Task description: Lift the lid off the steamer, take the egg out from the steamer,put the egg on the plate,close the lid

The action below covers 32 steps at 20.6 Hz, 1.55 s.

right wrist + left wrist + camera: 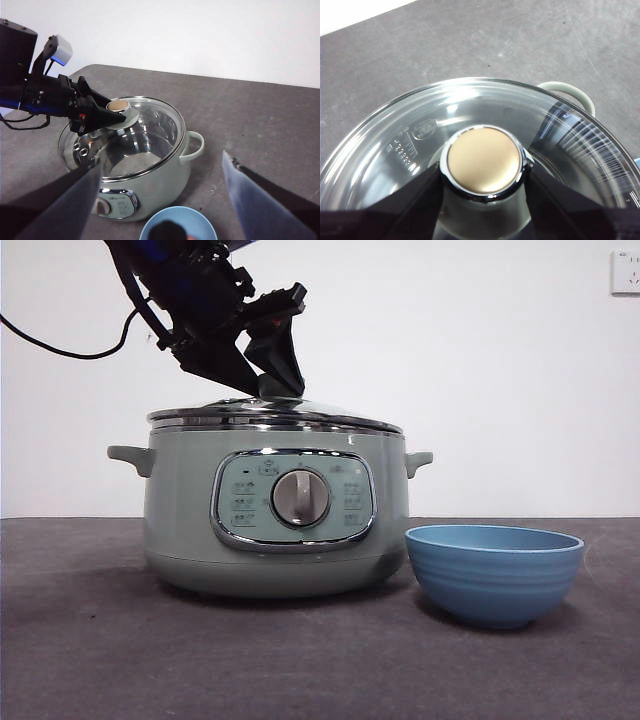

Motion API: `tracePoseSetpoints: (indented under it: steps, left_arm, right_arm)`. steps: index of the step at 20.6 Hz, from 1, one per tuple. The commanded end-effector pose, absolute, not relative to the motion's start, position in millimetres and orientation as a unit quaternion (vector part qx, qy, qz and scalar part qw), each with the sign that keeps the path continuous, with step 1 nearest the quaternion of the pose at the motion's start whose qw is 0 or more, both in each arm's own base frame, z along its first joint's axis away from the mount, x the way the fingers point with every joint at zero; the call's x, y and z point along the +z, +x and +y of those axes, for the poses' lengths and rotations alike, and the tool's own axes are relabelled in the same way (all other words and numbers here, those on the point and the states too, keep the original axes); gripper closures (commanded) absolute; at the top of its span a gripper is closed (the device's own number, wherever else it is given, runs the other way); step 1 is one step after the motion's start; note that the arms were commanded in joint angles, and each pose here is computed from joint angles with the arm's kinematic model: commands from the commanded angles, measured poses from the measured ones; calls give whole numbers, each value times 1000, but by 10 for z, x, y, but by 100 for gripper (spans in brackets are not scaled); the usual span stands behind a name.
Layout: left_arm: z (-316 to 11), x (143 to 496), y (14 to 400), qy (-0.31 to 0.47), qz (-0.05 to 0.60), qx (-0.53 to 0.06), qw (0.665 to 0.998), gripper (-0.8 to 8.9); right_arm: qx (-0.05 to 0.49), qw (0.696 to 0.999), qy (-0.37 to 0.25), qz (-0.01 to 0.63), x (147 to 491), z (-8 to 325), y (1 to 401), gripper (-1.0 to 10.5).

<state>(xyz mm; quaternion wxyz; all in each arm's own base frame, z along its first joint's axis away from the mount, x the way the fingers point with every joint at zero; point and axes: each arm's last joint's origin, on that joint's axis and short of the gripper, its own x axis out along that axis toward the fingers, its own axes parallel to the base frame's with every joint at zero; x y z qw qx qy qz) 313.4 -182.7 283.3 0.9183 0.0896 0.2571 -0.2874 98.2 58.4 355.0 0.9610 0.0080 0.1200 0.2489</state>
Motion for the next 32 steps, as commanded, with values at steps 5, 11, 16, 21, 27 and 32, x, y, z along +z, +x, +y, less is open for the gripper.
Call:
tracePoseSetpoints:
  steps: [5, 11, 16, 21, 27, 32]
  left_arm:
    - [-1966, 2740, 3153, 103, 237, -297, 919, 821]
    - [-2001, 2727, 3122, 128, 237, -293, 917, 821]
    - [-1929, 2627, 3087, 150, 293, -282, 901, 817]
    - [-1898, 2594, 3074, 153, 314, -282, 894, 808]
    - [-1883, 2565, 3054, 156, 333, -280, 887, 397]
    - [-1855, 2611, 3031, 156, 332, -277, 888, 307]
  right_arm:
    - [248, 961, 13, 119, 3556, 585, 982, 537]
    - [248, 961, 13, 119, 3556, 585, 982, 537]
    - [248, 961, 13, 119, 3556, 585, 982, 537]
    - [249, 961, 13, 119, 3557, 585, 982, 537]
    - [249, 961, 13, 120, 3555, 585, 982, 537]
    - [249, 961, 13, 120, 3555, 585, 982, 537]
